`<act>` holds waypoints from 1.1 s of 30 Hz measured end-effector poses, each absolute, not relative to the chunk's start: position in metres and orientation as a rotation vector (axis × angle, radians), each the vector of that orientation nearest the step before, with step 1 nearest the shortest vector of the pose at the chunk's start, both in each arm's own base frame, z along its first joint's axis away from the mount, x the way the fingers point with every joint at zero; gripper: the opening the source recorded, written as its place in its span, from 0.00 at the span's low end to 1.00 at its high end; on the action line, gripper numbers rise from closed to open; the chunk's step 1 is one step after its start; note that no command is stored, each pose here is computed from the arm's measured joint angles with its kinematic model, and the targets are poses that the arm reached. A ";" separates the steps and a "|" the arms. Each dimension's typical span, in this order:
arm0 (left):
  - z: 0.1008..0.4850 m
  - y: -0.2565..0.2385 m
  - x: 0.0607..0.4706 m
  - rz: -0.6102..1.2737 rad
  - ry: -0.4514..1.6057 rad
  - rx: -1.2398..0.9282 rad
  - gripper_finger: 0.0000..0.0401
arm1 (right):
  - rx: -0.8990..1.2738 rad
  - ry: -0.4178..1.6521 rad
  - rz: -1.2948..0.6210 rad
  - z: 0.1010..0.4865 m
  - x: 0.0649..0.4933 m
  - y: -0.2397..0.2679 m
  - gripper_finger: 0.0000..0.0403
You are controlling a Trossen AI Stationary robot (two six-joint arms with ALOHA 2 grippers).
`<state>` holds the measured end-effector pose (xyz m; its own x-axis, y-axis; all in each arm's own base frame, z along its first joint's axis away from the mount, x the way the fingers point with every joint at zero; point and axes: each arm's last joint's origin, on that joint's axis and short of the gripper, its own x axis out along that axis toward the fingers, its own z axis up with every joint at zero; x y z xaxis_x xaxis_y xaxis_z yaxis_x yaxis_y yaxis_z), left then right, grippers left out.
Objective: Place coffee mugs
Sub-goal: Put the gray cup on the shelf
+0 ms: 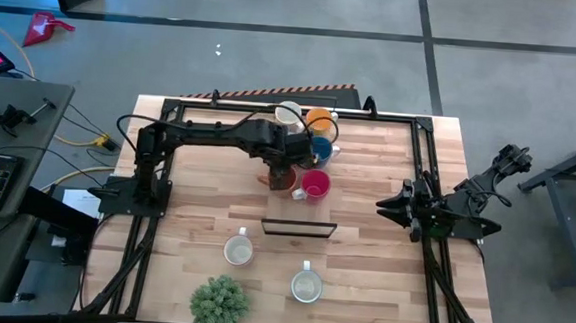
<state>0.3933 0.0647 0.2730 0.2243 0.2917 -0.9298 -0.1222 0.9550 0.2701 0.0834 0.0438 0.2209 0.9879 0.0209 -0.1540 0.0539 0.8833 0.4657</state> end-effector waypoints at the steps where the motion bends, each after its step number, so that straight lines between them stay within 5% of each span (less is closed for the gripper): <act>1: 0.276 0.064 0.394 0.288 1.308 0.151 0.29 | 0.492 0.157 -0.018 0.221 0.083 0.044 0.26; 19: 0.320 0.034 0.352 0.281 1.541 0.010 0.29 | 0.492 0.158 -0.016 0.221 0.083 0.044 0.26; 33: 0.341 -0.017 0.212 0.412 1.410 -0.130 0.29 | 0.408 0.139 -0.041 0.222 0.083 0.042 0.26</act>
